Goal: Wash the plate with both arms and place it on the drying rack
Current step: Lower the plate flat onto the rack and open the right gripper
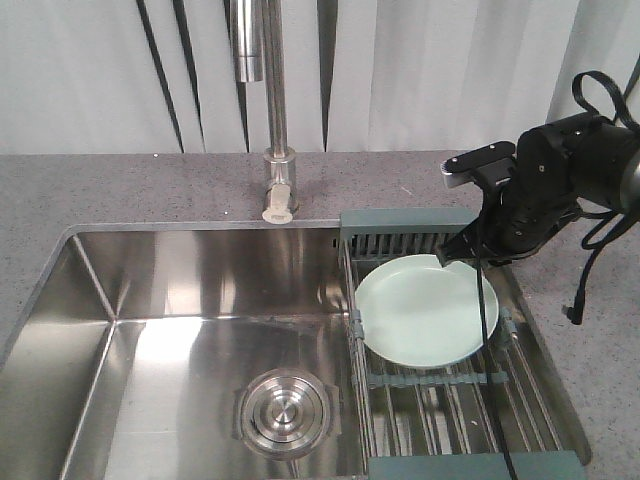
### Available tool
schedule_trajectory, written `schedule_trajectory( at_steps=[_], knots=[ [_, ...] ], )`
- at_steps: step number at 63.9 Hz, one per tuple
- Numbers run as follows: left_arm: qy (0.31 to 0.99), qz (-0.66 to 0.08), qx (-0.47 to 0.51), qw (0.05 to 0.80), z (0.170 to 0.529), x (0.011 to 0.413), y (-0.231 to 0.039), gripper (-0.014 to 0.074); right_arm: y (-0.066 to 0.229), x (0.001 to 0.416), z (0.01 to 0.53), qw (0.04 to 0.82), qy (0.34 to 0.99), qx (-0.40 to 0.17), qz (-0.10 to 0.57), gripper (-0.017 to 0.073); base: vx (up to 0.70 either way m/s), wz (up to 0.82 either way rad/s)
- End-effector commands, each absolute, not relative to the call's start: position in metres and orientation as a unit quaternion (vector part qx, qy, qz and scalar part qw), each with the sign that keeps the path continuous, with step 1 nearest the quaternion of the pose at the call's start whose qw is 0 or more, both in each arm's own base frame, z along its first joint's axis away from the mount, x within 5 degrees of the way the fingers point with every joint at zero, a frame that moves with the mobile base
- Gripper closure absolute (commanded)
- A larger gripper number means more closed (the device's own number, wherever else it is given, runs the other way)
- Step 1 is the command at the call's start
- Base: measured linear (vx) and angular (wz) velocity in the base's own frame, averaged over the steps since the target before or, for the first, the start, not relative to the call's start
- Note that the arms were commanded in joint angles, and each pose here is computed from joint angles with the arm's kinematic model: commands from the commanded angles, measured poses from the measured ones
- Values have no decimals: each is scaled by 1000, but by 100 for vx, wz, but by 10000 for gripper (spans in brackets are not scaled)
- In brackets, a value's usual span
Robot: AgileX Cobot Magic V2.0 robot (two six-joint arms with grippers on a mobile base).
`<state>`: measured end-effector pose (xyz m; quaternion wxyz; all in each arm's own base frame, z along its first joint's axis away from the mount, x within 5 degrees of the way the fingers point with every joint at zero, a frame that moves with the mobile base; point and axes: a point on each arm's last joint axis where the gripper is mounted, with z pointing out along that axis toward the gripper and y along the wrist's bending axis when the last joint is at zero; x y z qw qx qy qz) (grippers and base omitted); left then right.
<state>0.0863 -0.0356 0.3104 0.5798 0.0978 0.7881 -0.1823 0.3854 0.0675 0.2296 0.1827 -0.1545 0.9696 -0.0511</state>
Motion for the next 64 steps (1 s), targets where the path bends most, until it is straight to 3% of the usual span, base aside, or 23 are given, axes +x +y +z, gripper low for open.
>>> schedule_trajectory(
  at_steps=[1, 16, 25, 37, 51, 64],
  knots=[
    [770, -189, 80, 604, 322, 88, -34, 600, 66, 386, 258, 236, 957, -158, -56, 356, 0, 0],
    [770, -189, 80, 604, 322, 88, -34, 600, 64, 384, 259, 225, 959, -159, -61, 110, 0, 0],
    [770, -189, 80, 604, 322, 88, -34, 600, 64, 377, 273, 234, 957, -161, -55, 97, 0, 0],
    [770, -189, 80, 604, 322, 88, -34, 600, 70, 350, 324, 300, 937, -177, 3, 231, 0, 0],
    [770, -189, 80, 604, 322, 88, -34, 600, 79, 290, 379, 398, 884, -222, 102, 575, 0, 0],
    [771, -189, 81, 603, 322, 88, -35, 600, 74, 220, 361, 446, 850, -242, 146, 567, 0, 0]
  ],
)
